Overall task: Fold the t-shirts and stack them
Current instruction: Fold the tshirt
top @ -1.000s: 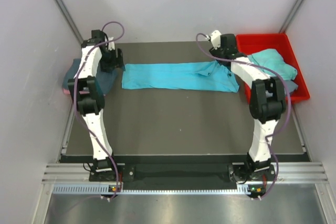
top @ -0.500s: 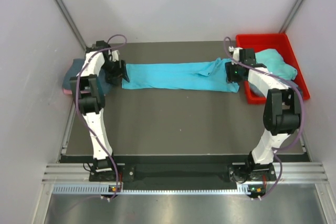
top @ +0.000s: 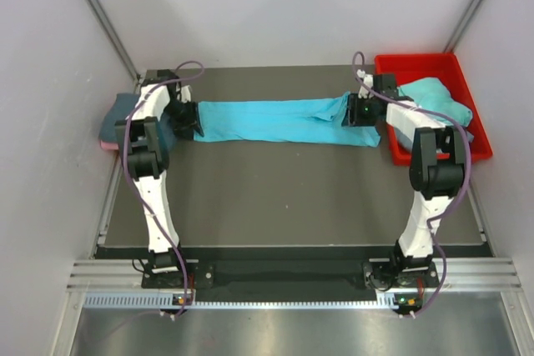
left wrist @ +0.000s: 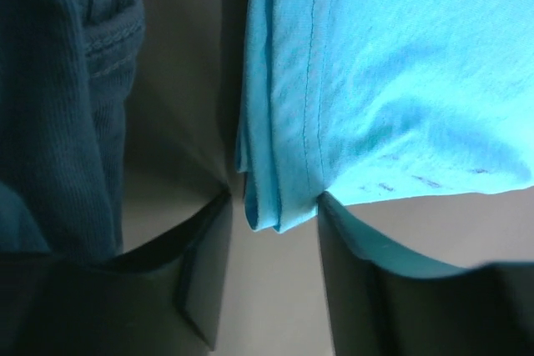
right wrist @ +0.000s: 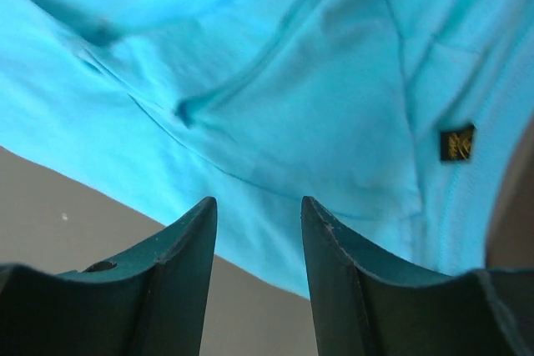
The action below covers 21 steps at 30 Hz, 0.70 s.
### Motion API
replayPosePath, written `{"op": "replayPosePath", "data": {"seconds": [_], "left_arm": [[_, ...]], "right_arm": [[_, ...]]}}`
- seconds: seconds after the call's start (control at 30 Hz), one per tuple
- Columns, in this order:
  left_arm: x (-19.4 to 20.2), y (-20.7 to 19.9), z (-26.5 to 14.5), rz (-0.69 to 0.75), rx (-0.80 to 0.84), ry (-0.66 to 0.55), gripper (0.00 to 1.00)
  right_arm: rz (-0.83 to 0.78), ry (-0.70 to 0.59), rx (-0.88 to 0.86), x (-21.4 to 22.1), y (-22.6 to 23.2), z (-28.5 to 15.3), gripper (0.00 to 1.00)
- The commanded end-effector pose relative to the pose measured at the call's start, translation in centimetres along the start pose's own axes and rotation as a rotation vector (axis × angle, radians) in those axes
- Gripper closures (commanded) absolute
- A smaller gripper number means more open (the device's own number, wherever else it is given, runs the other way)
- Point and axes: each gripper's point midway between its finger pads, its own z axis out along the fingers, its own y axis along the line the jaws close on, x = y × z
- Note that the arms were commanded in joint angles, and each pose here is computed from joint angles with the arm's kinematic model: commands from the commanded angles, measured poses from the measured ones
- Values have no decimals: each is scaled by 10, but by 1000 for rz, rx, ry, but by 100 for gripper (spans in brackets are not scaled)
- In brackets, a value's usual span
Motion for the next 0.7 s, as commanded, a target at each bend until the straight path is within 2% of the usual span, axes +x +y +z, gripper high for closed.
{"op": "replayPosePath", "data": {"seconds": [0.0, 0.23, 0.57, 0.67], "left_arm": [[-1, -1, 7, 9, -7, 4, 52], [2, -1, 8, 11, -4, 15, 81], [-1, -6, 5, 19, 5, 4, 86], [-2, -7, 4, 21, 3, -2, 86]], "right_arm": [[-24, -101, -88, -40, 29, 4, 55], [-40, -99, -150, -49, 54, 23, 55], [-44, -87, -185, -55, 72, 50, 54], [-51, -103, -170, -62, 71, 55, 62]]}}
